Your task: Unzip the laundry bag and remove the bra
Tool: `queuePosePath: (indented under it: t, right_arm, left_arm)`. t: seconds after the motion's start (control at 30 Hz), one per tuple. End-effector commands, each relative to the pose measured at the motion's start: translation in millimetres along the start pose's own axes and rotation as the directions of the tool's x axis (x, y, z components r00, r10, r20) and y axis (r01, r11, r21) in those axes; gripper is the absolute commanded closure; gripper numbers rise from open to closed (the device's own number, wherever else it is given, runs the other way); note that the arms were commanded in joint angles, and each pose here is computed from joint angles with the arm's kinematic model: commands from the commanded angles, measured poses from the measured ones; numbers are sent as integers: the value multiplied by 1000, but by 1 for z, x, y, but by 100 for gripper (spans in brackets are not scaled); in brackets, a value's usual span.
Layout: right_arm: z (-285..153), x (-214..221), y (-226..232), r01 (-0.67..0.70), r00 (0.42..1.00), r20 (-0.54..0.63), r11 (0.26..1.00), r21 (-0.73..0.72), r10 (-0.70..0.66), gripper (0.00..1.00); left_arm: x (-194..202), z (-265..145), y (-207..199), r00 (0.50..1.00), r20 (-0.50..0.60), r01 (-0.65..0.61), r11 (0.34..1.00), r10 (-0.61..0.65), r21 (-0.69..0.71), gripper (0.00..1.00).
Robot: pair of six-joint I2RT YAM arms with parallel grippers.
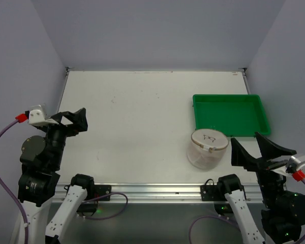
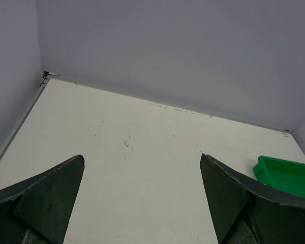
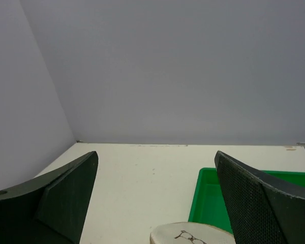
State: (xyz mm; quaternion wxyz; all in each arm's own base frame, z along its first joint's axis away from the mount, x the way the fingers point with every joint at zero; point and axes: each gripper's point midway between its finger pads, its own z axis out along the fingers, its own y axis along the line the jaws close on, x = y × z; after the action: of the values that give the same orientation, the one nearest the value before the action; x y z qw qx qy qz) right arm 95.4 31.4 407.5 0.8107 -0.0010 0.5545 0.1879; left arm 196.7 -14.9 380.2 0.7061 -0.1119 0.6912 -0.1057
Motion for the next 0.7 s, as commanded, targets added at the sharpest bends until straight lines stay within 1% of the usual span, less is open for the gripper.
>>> queuePosePath:
  t: [0.0,0.07,0.13,0.2,0.23,0.3,0.33,0.4,0.47,0.53,0.57,0.6,0.67]
  right_arm:
    - [-11,-12,15,-6,999,39,997,-78,9,1]
    - [-8,-5,17,-28,1000,5,996,-86,29,1]
    - [2,6,15,-63,997,-56,996,-65,59,1]
    - [6,24,17,-98,987,-136,993,-66,88,1]
    - [10,38,21,-129,972,-208,989,-77,110,1]
    - [16,58,21,-180,943,-291,983,-45,159,1]
    - [22,75,19,-196,914,-364,980,-18,176,1]
    - [25,99,19,-238,863,-453,971,26,224,1]
    - [28,131,17,-266,785,-560,961,82,265,1]
    - [28,151,17,-278,723,-628,954,116,287,1]
    - [28,170,15,-280,667,-680,948,150,305,1]
    - [27,179,16,-288,636,-705,945,158,312,1]
    - [27,196,14,-287,596,-735,940,183,325,1]
  left_arm:
    - [3,5,-3,1000,-2,11,1000,-11,12,0]
    - [5,6,-3,1000,-6,15,1000,-15,12,0]
    - [9,9,-3,1000,-11,19,1000,-19,15,0]
    - [11,12,-6,1000,-14,28,999,-28,26,0]
    - [15,14,-7,999,-21,34,999,-33,33,0]
    - [21,18,-8,999,-36,33,999,-32,39,0]
    - [27,21,-7,998,-48,33,999,-31,36,0]
    - [34,24,-6,997,-65,30,999,-28,35,0]
    - [44,28,-6,996,-90,25,999,-21,35,0]
    - [55,33,-4,993,-113,21,999,-17,33,0]
    - [59,34,-5,992,-125,21,999,-15,40,0]
    - [65,37,-5,990,-141,20,999,-14,40,0]
    - [76,40,-5,986,-166,19,999,-10,47,0]
